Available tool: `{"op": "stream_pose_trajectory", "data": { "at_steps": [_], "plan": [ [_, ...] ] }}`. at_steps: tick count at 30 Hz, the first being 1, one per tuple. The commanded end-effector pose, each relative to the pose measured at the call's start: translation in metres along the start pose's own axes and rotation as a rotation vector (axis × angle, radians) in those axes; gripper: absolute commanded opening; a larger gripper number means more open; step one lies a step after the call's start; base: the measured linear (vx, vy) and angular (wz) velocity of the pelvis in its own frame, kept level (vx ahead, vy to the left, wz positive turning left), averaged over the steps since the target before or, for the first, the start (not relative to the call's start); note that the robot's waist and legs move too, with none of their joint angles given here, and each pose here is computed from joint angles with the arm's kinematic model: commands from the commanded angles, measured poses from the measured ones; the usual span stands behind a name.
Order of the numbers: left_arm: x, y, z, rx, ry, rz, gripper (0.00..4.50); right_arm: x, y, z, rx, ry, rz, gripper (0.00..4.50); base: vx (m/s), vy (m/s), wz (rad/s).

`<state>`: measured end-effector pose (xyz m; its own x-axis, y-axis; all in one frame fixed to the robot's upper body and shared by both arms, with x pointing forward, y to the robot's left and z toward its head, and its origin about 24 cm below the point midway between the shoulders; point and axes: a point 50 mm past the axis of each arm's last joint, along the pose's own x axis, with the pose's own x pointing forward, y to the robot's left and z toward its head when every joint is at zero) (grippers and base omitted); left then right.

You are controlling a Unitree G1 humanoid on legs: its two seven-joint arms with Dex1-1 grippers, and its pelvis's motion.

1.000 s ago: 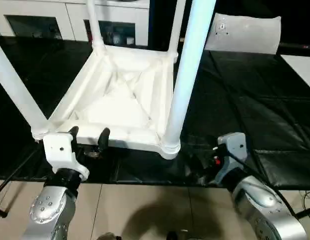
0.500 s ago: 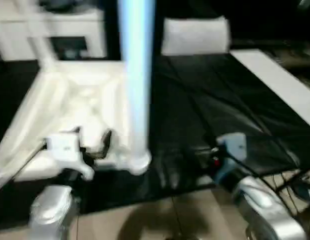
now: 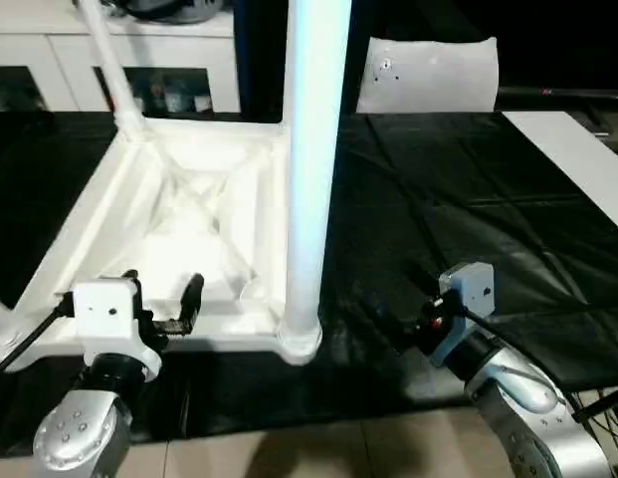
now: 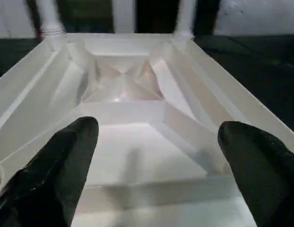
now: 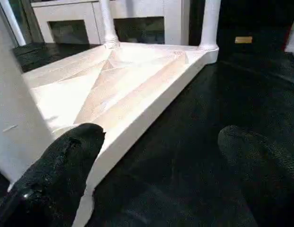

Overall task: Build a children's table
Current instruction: Rotate table base

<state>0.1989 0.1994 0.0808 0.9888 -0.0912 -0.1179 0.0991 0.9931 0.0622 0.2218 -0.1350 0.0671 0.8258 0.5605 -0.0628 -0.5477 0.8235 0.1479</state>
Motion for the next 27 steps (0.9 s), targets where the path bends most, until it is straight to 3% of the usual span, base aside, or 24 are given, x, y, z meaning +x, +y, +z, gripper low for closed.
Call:
{"op": "stream_pose_trajectory", "data": {
  "at_steps": [1,8,11,13,15,17,27],
  "plan": [
    [0.006,-0.002,0.001,0.004,0.003,-0.055,4.44,0.003,0.000,0.002,-0.014,-0.012,0.013,4.50,-0.137,-0.024,0.05],
    [0.017,-0.003,0.001,0.023,0.022,-0.120,4.44,0.005,-0.001,0.000,-0.038,0.007,0.010,4.50,-0.038,-0.006,0.01],
    [0.020,-0.005,0.000,0.065,0.032,-0.286,4.44,0.007,-0.003,0.001,-0.090,0.023,0.020,4.50,0.000,0.000,0.00],
    [0.022,-0.003,0.001,0.095,0.038,-0.352,4.44,0.006,-0.003,0.001,-0.079,0.053,0.054,4.50,0.000,0.000,0.00],
    [0.021,-0.004,0.001,0.164,0.080,-0.572,4.28,0.004,-0.004,0.001,-0.105,0.091,0.148,4.50,0.000,0.000,0.00],
    [0.024,-0.002,0.001,0.213,0.106,-0.675,4.18,0.003,-0.008,0.002,-0.137,0.100,0.181,4.50,0.000,0.000,0.00],
    [0.054,-0.001,0.002,0.334,0.269,-1.041,3.32,-0.007,-0.010,0.010,-0.169,0.174,0.413,4.50,0.000,0.000,0.00]
  ]
}}
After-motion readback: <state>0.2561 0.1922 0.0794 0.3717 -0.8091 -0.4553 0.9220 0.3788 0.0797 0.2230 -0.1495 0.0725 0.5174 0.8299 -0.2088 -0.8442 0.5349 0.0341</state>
